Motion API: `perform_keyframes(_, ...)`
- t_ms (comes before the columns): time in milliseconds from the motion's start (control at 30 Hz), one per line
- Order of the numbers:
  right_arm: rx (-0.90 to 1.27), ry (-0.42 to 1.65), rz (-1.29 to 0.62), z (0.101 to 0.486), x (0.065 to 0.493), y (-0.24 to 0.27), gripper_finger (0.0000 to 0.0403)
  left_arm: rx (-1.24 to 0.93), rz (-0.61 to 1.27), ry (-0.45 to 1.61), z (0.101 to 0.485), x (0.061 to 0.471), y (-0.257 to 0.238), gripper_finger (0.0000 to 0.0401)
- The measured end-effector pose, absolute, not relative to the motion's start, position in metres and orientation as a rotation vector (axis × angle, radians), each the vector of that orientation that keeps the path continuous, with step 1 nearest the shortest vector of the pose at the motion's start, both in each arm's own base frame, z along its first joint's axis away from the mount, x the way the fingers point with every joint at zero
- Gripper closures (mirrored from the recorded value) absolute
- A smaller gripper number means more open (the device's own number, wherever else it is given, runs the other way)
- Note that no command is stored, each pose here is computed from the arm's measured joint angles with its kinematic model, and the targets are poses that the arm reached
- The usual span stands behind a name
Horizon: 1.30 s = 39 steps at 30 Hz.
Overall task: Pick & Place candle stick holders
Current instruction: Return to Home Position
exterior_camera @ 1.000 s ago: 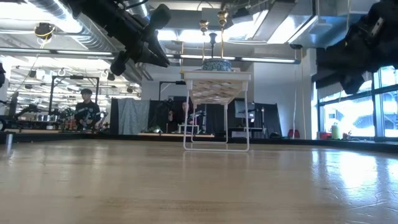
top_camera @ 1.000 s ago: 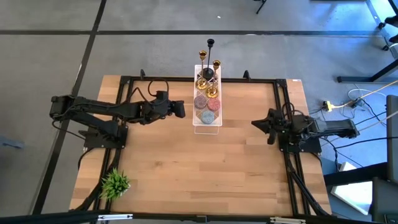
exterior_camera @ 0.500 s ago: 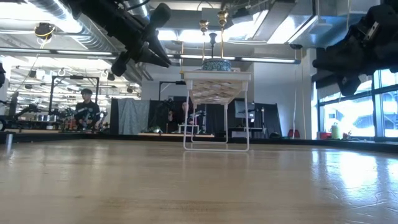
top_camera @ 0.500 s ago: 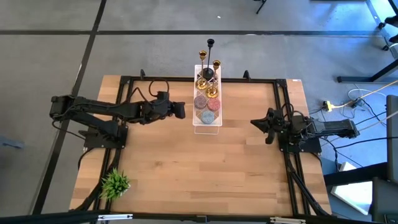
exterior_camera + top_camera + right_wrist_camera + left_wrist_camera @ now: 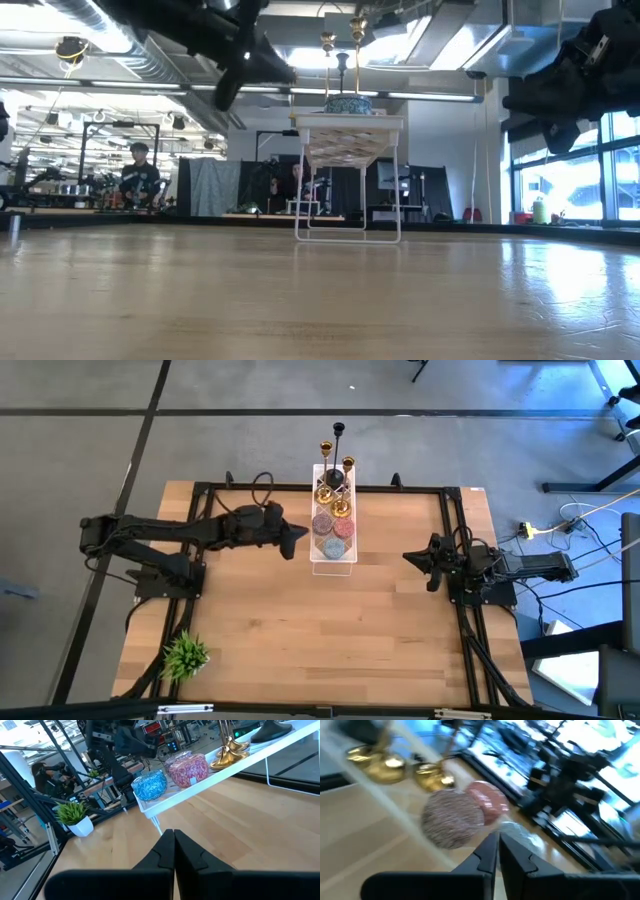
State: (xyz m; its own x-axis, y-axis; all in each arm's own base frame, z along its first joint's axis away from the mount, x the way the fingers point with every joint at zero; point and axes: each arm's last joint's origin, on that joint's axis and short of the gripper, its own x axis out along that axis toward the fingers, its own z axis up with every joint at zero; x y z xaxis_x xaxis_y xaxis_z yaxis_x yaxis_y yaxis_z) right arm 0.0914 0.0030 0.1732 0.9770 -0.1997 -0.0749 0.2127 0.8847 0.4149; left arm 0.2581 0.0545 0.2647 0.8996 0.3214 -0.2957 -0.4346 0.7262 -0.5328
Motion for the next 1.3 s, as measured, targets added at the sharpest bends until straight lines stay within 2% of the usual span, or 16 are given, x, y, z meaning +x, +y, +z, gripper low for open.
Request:
perform_keyframes(133, 0.435, 0.031, -0.215, 0.173, 0.091, 0.003, 0.0402, -0.577, 0.310, 0.174, 0.271, 0.257, 0.058, 0.0398)
perform_keyframes(367, 0.435, 0.031, -0.214, 0.173, 0.091, 0.003, 0.0402, -0.437, 0.254, 0.127, 0.291, 0.243, 0.037, 0.0400)
perform_keyframes(700, 0.434, 0.031, -0.214, 0.173, 0.091, 0.003, 0.0402, -0.247, 0.201, 0.067, 0.317, 0.184, -0.011, 0.0400)
perform_keyframes(933, 0.434, 0.031, -0.214, 0.173, 0.091, 0.003, 0.0402, -0.382, 0.106, -0.132, 0.267, 0.137, -0.013, 0.0400)
perform_keyframes(1100, 0.434, 0.031, -0.214, 0.173, 0.091, 0.003, 0.0402, -0.379, 0.116, -0.159, 0.227, 0.117, -0.007, 0.0399)
perform_keyframes(1300, 0.434, 0.031, -0.213, 0.173, 0.091, 0.003, 0.0402, -0.387, 0.085, -0.202, 0.199, 0.104, -0.006, 0.0400)
